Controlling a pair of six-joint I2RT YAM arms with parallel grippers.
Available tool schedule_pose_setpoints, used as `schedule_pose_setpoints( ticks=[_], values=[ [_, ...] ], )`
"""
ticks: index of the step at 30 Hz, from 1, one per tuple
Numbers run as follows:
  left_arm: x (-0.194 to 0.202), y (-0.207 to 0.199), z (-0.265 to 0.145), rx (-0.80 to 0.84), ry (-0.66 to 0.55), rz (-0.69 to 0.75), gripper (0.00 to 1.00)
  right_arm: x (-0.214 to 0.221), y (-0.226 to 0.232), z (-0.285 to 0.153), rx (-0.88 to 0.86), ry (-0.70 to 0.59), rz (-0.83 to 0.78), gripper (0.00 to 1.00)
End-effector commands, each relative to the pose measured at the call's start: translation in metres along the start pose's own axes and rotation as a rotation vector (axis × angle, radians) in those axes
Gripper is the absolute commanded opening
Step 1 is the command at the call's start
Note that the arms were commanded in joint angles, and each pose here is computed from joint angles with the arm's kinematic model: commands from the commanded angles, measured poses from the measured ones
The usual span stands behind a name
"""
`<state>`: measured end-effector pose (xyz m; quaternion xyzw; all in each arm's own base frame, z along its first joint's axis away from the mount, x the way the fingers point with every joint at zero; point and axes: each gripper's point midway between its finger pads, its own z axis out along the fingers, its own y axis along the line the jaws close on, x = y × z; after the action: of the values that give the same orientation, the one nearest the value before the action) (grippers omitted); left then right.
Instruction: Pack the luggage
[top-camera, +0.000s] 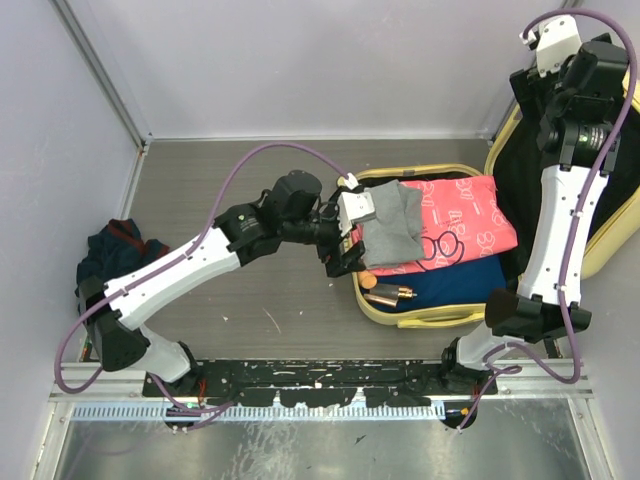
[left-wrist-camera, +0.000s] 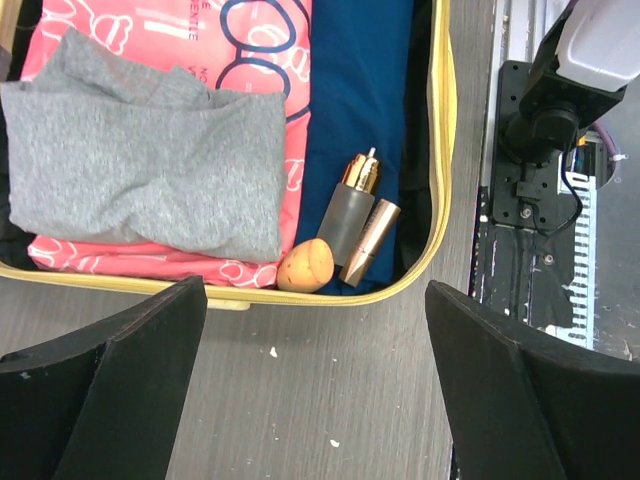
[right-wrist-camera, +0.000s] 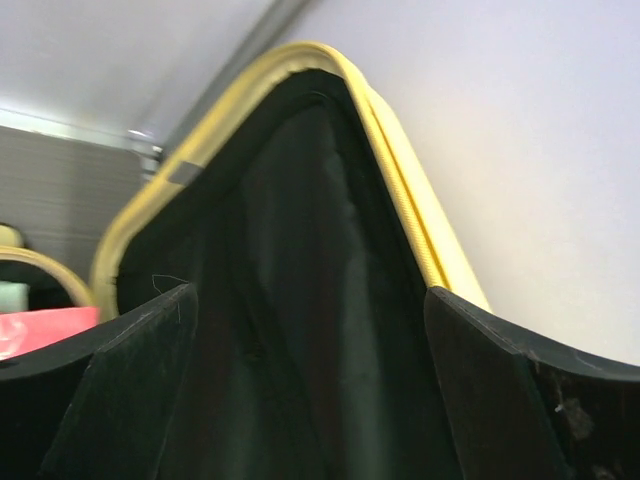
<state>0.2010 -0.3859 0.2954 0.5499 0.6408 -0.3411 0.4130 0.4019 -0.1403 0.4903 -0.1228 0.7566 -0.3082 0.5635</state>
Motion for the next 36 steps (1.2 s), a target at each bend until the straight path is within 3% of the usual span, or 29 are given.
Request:
schedule_pose_setpoints(
  ticks=[1, 10, 11, 14, 17, 25, 32, 36],
  values=[
    [-0.008, 0.015, -0.001, 0.001, -0.05, -0.05, 0.91, -0.012, -0.059, -0.009, 0.261, 0.019, -0.133, 0.98],
    [-0.018, 0.035, 0.003, -0.031, -0.067, -0.033, 0.9, 0.002, -0.075, 0.011, 0.37, 0.109, -0.247, 0.91],
    [-0.019, 0.036, 0.004, -0.032, -0.067, -0.033, 0.9, 0.004, -0.075, 0.014, 0.367, 0.115, -0.255, 0.88],
    [-0.021, 0.038, 0.003, -0.039, -0.072, -0.028, 0.9, 0.009, -0.074, 0.021, 0.371, 0.126, -0.279, 0.64],
    [-0.021, 0.046, 0.003, -0.081, -0.072, -0.027, 0.9, 0.011, -0.074, 0.025, 0.37, 0.138, -0.285, 0.51],
    [-0.024, 0.059, -0.001, -0.129, -0.078, -0.024, 0.9, 0.014, -0.082, 0.034, 0.41, 0.163, -0.308, 0.46],
    [-0.025, 0.062, 0.0, -0.136, -0.081, -0.029, 0.89, 0.013, -0.087, 0.038, 0.44, 0.168, -0.323, 0.32],
    [-0.025, 0.064, -0.001, -0.142, -0.083, -0.033, 0.89, 0.011, -0.089, 0.037, 0.448, 0.155, -0.313, 0.17]
  ],
)
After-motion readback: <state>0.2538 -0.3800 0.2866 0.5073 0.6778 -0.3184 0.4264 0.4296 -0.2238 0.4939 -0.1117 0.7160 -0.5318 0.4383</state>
